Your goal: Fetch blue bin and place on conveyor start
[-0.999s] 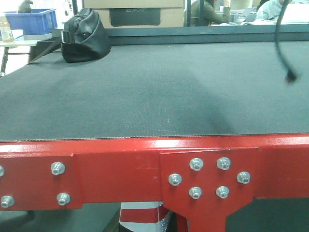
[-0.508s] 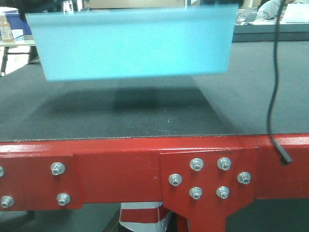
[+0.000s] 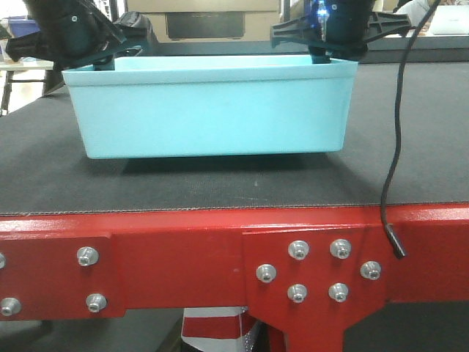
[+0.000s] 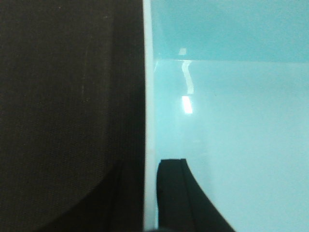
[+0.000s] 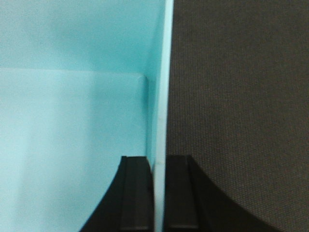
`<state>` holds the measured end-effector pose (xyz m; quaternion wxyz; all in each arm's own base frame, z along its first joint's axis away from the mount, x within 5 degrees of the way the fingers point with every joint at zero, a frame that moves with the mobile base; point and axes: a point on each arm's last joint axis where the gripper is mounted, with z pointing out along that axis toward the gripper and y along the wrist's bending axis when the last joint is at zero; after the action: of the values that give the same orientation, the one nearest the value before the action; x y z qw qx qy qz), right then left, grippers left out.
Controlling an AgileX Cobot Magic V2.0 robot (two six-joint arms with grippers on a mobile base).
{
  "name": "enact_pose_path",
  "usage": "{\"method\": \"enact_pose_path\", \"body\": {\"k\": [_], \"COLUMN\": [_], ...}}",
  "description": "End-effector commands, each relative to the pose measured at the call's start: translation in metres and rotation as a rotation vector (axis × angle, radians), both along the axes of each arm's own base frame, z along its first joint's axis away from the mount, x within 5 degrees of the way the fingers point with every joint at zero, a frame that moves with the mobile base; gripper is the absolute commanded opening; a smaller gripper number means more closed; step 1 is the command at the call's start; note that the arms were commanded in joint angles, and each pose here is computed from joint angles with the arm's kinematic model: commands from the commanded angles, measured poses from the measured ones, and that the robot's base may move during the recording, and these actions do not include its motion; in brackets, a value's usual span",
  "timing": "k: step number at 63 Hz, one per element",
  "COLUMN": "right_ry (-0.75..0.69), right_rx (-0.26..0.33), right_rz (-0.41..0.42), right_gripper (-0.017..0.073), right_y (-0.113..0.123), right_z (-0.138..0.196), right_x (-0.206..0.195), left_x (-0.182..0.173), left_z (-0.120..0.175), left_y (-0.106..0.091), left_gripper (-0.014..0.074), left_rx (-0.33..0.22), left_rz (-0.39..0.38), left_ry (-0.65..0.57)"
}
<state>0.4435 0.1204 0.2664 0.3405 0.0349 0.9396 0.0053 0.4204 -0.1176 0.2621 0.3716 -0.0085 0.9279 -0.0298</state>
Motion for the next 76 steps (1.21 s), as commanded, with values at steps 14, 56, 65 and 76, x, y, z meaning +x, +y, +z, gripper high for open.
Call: {"method": "enact_pose_path", "body": {"k": [14, 56, 65, 76], "right_ry": [-0.008, -0.193, -0.176, -0.286], "right_rx": [0.089, 0.021, -0.007, -0.008], "right_rz": [-0.062, 0.042, 0.138, 0.281], "right_gripper": [0.0330, -0.0024, -0.0166, -0.0166], "right_y": [-0.006, -0.015, -0.013, -0.009], "right_z": [0.008, 0.094, 0.105, 0.107], "right_x": [0.000, -0.038, -0.054, -0.069], "left_x": [0.001, -0.028, -0.049, -0.069], "left_z": [0.014, 0.100, 0.113, 0.106], "left_y": [-0.015, 0.001, -0.005, -0.016], "left_gripper": [0.0374, -0.0110, -0.0111, -0.0111], "left_rx": [-0.060, 0.007, 0.010, -0.119], "left_rz": [-0.045, -0.019, -0.211, -0.344], "left_ry": [-0.101, -0.137, -0.096, -0.076]}}
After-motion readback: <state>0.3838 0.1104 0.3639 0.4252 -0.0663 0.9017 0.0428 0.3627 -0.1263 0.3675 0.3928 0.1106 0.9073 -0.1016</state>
